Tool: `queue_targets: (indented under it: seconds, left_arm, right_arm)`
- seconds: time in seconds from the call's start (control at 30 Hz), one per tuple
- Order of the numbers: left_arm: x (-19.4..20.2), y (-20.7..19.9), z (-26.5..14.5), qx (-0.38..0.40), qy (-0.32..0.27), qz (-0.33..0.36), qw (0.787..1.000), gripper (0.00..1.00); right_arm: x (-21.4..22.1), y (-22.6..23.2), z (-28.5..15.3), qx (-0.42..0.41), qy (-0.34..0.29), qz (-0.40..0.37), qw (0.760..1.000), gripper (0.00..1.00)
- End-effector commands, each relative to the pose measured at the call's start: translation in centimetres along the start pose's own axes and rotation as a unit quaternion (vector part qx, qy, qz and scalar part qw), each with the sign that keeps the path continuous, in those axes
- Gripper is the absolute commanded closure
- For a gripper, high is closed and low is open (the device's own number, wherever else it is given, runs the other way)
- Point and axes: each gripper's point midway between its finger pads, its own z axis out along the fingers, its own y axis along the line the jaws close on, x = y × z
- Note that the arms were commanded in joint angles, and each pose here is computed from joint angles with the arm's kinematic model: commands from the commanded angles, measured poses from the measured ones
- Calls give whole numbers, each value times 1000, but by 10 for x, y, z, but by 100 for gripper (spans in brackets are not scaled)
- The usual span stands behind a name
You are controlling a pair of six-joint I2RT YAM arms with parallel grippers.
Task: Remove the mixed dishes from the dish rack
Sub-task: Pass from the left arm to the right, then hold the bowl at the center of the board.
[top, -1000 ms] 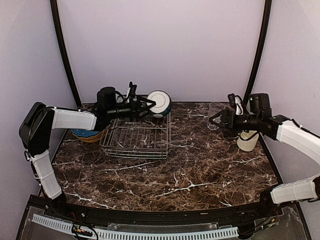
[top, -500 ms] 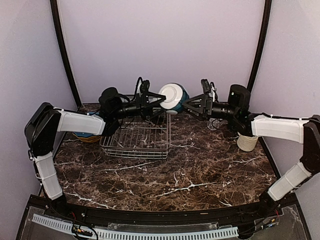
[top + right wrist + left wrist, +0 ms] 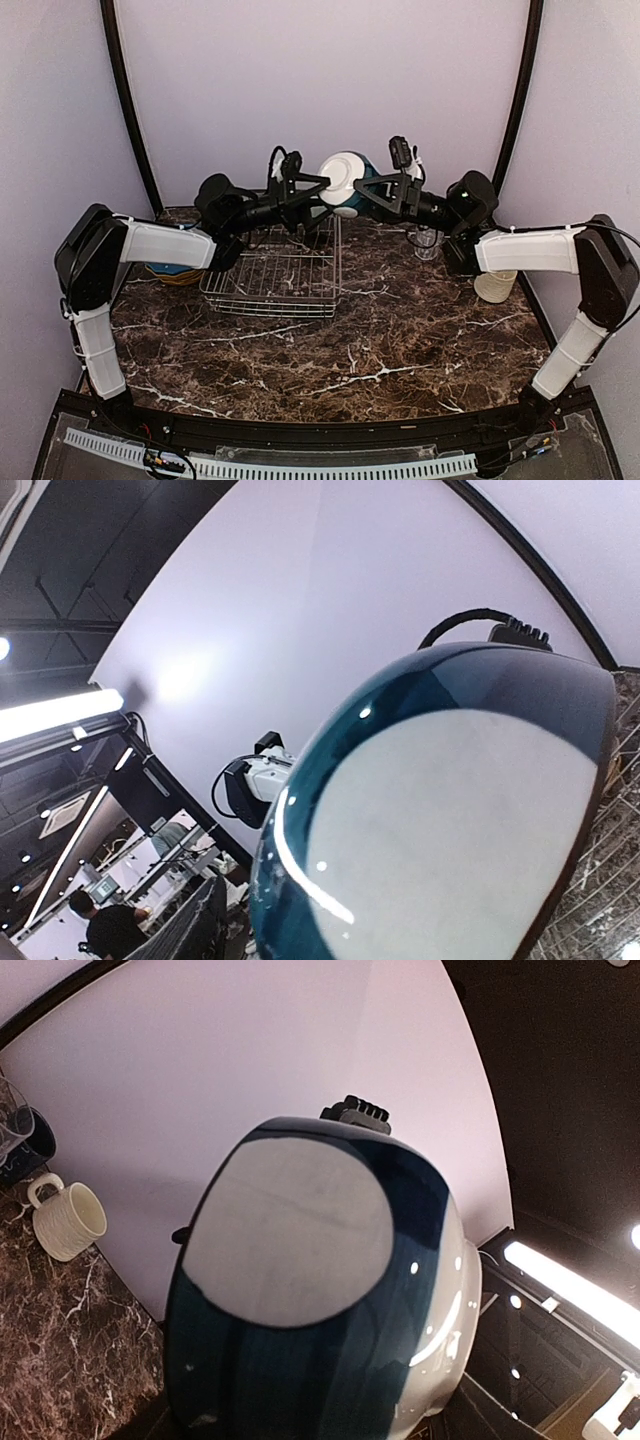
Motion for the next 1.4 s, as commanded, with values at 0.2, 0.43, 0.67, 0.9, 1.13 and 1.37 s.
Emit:
queue_targets:
  seconds: [0.2,0.43,0.67,0.9,1.13,1.37]
  left_arm:
    - [-10,-56,5,98,-20,28,995,82]
    - [-11,-61,5,115,-27,17,993,84]
    - [-9,-49,5,99,-34,21,994,70]
    - [-3,-13,-3,46,-46,35,997,4]
    - [-11,27,-31,-51,-68,46,995,1]
    - [-17,57,-67,-223,-63,114,966,1]
  right_arm:
    - [-9,47,18,-120,-14,-16,993,76]
    - [-12,61,23,-136,-16,-44,990,100]
    - [-23,76,20,-137,-42,-89,986,100]
    - [-28,69,12,-66,-55,-110,990,100]
    - [-33,36,-26,52,-62,-107,991,100]
    - [6,-63,-99,394,30,-97,913,100]
